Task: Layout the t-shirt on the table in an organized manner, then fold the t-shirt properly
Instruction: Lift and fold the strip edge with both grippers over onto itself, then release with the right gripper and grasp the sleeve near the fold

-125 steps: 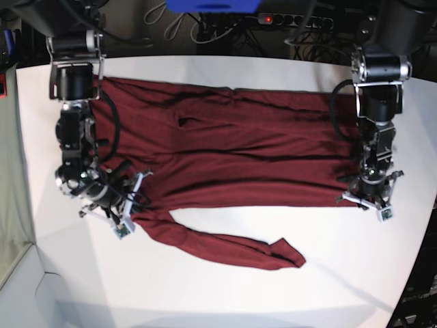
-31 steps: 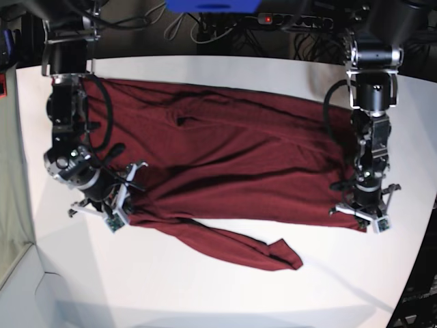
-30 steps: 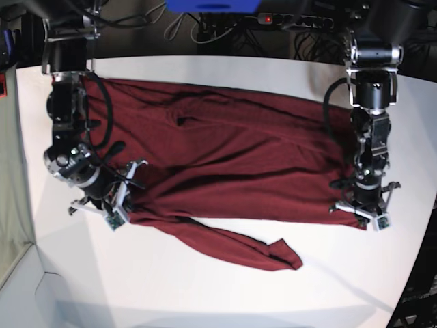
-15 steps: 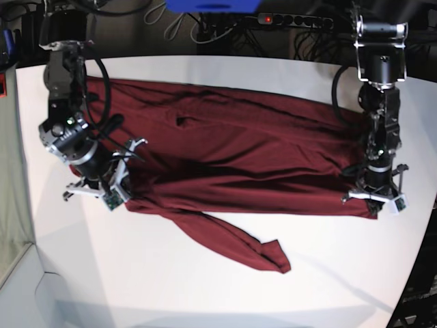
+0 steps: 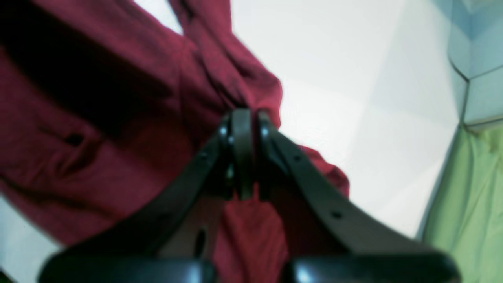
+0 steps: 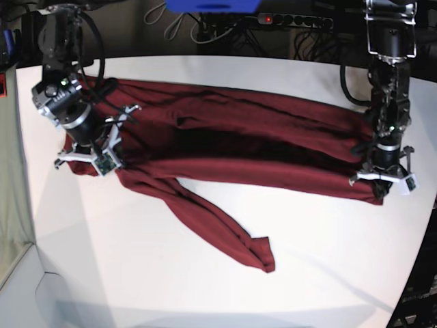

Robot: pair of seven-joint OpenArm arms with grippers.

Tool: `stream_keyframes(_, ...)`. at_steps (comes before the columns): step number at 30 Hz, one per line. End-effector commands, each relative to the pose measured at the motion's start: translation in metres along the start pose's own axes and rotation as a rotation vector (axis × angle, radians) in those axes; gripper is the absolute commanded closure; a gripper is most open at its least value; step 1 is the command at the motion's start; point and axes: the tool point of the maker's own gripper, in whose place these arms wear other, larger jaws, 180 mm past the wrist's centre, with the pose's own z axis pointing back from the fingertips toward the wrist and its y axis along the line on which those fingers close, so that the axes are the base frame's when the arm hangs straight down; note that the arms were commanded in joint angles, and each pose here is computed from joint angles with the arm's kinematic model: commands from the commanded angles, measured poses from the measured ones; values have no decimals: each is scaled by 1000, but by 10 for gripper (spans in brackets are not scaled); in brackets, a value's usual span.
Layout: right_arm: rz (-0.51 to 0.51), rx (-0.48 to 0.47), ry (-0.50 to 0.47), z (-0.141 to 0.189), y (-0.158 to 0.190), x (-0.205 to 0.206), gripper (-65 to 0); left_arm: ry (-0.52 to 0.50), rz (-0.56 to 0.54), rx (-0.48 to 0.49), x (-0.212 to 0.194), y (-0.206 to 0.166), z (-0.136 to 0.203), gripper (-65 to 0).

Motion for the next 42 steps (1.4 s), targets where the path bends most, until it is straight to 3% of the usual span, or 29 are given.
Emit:
stream_keyframes(1,7,-12,-42,5,-3,10,0,-80,2,4,28,5,0,-2)
stream_keyframes(16,16,170,43,25,56,-39,0,3,11,57,-15,32,32,-2)
stream_keyframes(23,14,176,54,27,59,-43,0,39,3,68,-30,39,40,-2)
stream_keyframes(31,23,176,64,27,57,-45,0,187,4,91,-64,48,47,-3)
stream_keyframes(39,15,192,90,25,61,-55,0,220,22,111,-81,50,48,-5)
stream_keyframes(42,31,197,132,25,58,-67,-52,222,23,112,-82,50,48,-5)
